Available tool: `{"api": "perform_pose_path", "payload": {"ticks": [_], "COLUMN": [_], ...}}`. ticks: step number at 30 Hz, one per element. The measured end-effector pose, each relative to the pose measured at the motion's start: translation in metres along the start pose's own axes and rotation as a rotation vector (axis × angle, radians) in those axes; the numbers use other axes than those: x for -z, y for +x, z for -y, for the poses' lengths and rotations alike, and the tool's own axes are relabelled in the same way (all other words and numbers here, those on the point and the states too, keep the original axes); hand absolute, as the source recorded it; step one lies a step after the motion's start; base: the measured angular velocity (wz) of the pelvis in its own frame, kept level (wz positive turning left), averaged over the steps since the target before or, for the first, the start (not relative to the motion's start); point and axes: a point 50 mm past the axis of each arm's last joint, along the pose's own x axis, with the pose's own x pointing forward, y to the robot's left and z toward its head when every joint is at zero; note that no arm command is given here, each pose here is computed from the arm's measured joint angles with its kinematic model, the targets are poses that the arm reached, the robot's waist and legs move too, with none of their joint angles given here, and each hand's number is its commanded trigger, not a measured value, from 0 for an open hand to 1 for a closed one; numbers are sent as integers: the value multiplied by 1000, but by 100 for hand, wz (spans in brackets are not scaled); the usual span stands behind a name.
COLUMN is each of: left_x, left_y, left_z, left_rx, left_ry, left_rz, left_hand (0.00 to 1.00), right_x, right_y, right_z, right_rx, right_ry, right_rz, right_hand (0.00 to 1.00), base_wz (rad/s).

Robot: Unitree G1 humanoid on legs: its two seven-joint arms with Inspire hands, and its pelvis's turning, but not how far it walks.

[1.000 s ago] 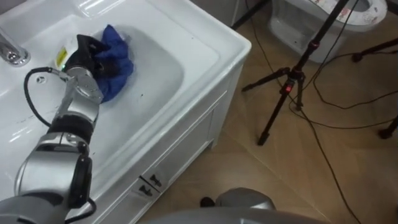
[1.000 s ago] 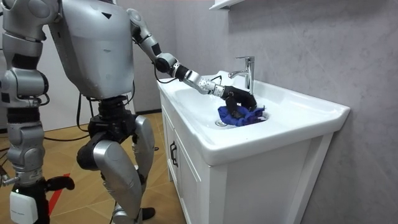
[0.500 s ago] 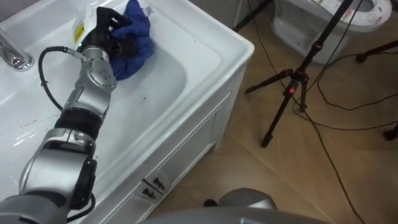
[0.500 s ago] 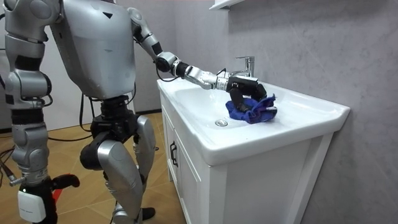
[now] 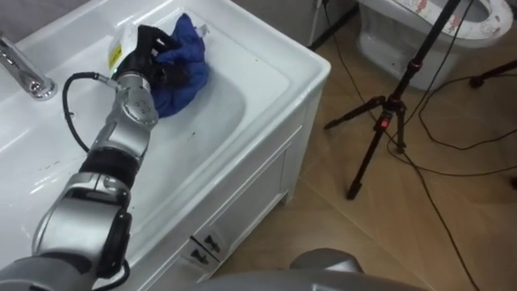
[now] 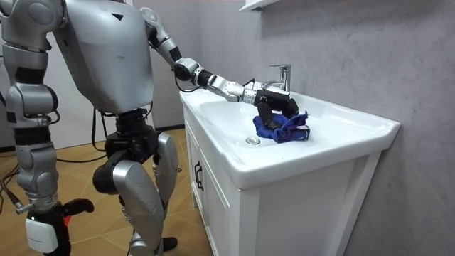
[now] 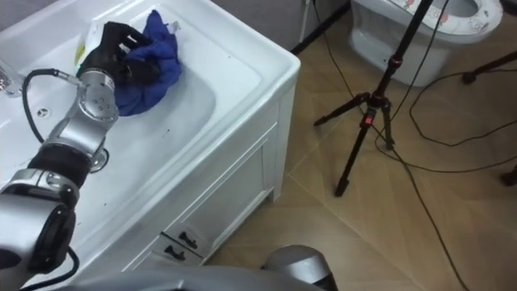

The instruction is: Wipe basin

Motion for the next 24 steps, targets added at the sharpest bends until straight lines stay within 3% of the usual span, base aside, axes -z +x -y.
{"api": "perform_pose_path", "payload": {"ticks": [7,9,24], "left_x": [87,97,117], "left_y": [-35,-40,-45], "left_z": [17,16,9], "left_rx": [79,74,81], "left_ry": [115,105,225], "left_rz": [-267,-300,-356], "left_hand": [100,100,100], "right_x": [6,8,2], "right_y": [-1,-1,-1], "right_z": [7,8,8], "right_rx": [24,29,32], "right_ry": [91,103,83], "right_rz": [-9,-16,-17], "right_hand": [0,0,0], "base_wz": [1,14,3]}}
